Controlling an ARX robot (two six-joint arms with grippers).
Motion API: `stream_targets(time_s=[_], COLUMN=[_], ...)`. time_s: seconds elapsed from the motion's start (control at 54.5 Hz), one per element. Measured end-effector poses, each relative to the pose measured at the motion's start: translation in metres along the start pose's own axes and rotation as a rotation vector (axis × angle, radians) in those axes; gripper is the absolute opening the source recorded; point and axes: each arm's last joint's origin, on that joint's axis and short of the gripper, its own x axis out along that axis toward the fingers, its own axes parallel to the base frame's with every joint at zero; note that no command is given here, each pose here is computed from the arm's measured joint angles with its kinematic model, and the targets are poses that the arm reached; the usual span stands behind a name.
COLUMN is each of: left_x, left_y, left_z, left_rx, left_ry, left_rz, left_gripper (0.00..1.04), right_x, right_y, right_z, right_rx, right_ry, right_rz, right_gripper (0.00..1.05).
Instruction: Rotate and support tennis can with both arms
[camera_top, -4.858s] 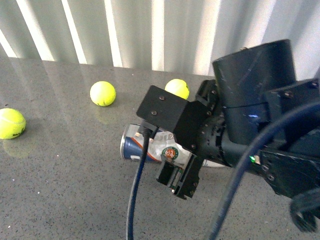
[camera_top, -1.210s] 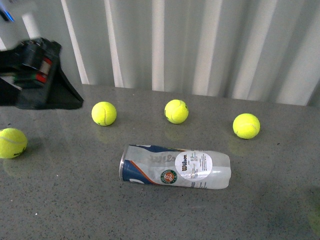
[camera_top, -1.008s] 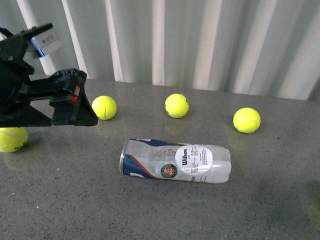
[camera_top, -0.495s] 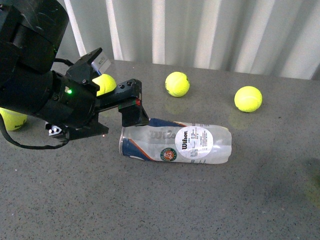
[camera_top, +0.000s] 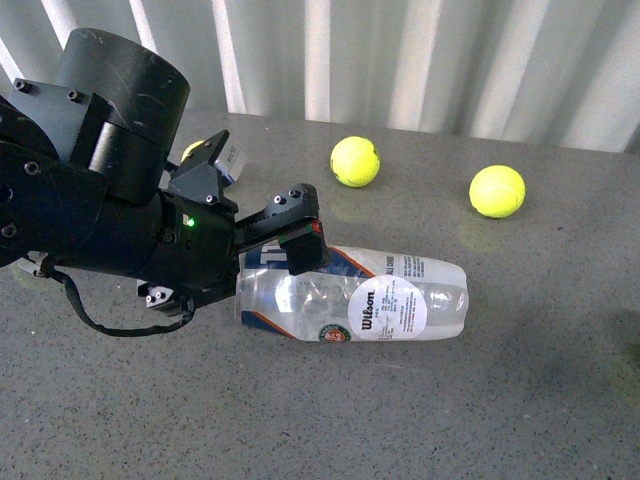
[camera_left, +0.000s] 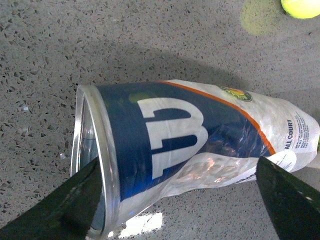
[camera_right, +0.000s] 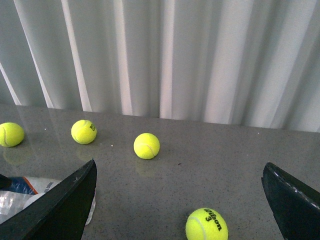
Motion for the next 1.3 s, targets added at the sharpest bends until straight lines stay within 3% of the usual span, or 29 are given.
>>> stream_targets(time_s=[0.458,0.605,0.807,0.953,1.063,1.173,1.302], left_x=[-0.008,-0.026,-0.057,-0.089,-0.122,-0.148,-0.178], left_y=[0.003,-0.006,-0.026,-0.055,-0.092,-0.119,-0.141], left_z=[0.001,0.019,0.049,0.080,0.110,0.126,0.137], left_rx=[0.013,0.039,0.128,0.264,0.484,0.687,1.055], left_ry=[0.009,-0.021,-0.059,-0.056,-0.055,-0.031,0.044], left_rz=[0.033,0.009,-0.002,-0.018,-0.029,-0.007,0.114], left_gripper=[0.19,0.05,0.04,0.04,0.04,0.04,0.04], right_x=[0.000,0.000,0.000,0.000,0.000,0.000,0.000], right_y=[0.000,0.000,0.000,0.000,0.000,0.000,0.000], right_z=[0.000,0.000,0.000,0.000,0.000,0.000,0.000], right_rx=[0.000,0.000,0.000,0.000,0.000,0.000,0.000], right_ry=[0.000,0.000,0.000,0.000,0.000,0.000,0.000], right_rz=[0.000,0.000,0.000,0.000,0.000,0.000,0.000], right_gripper=[0.97,0.97,0.97,0.97,0.97,0.97,0.97])
